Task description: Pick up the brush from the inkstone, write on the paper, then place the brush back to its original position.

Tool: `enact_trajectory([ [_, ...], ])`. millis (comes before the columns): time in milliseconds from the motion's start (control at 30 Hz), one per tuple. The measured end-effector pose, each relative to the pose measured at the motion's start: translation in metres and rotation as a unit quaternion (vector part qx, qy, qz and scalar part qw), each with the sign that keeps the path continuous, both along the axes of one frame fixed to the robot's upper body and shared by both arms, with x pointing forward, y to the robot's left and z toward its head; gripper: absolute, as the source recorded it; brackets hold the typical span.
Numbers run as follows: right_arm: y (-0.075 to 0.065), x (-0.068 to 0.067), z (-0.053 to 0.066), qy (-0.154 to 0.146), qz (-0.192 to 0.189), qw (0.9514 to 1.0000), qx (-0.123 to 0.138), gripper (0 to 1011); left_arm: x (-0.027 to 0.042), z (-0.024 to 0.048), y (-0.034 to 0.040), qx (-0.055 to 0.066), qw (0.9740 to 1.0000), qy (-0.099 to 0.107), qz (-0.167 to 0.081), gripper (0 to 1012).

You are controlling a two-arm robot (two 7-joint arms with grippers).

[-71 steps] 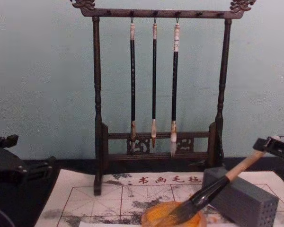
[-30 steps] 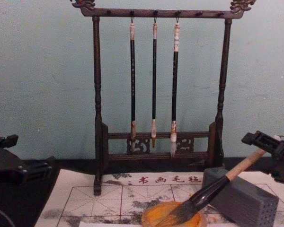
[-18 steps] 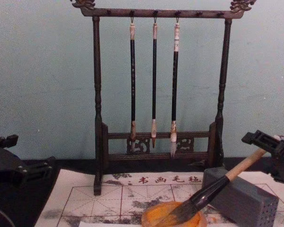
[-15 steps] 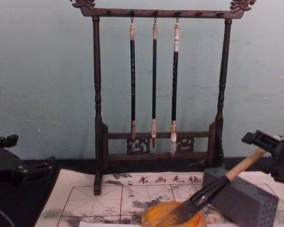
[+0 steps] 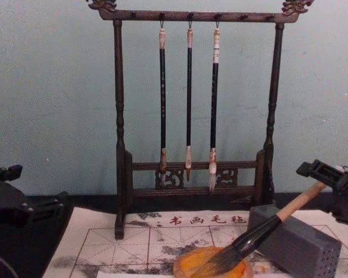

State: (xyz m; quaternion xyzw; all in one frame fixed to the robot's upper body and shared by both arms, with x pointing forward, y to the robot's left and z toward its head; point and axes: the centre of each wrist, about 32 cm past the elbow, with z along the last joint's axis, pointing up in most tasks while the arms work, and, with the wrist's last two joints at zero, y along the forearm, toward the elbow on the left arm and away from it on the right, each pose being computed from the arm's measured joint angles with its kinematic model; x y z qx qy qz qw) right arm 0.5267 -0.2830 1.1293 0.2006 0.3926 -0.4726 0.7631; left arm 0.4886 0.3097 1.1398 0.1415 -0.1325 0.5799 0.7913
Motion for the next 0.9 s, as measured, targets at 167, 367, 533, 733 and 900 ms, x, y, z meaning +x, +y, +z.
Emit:
enact_trajectory([
  [167, 0.0, -0.0001, 0.0, 0.0, 0.0, 1.0, 0.0, 1000, 0.0, 0.0, 0.0, 0.0, 1.0, 0.0, 0.0, 1001],
  [367, 0.0, -0.0002, 0.0, 0.0, 0.0, 1.0, 0.0, 927, 0.0, 0.0, 0.0, 0.0, 1.0, 0.0, 0.0, 1001],
  [533, 0.0, -0.0002, 0.0, 0.0, 0.0, 1.0, -0.001, 817, 0.0, 0.0, 0.0, 0.0, 1.0, 0.0, 0.0, 1001],
  [733, 0.0, -0.0002, 0.0, 0.0, 0.0, 1.0, -0.001, 646, 0.0, 0.0, 0.0, 0.0, 1.0, 0.0, 0.0, 1001],
  [900, 0.0, -0.0002, 0.0, 0.0, 0.0, 1.0, -0.001, 487, 0.0, 0.0, 0.0, 0.0, 1.0, 0.0, 0.0, 1001],
])
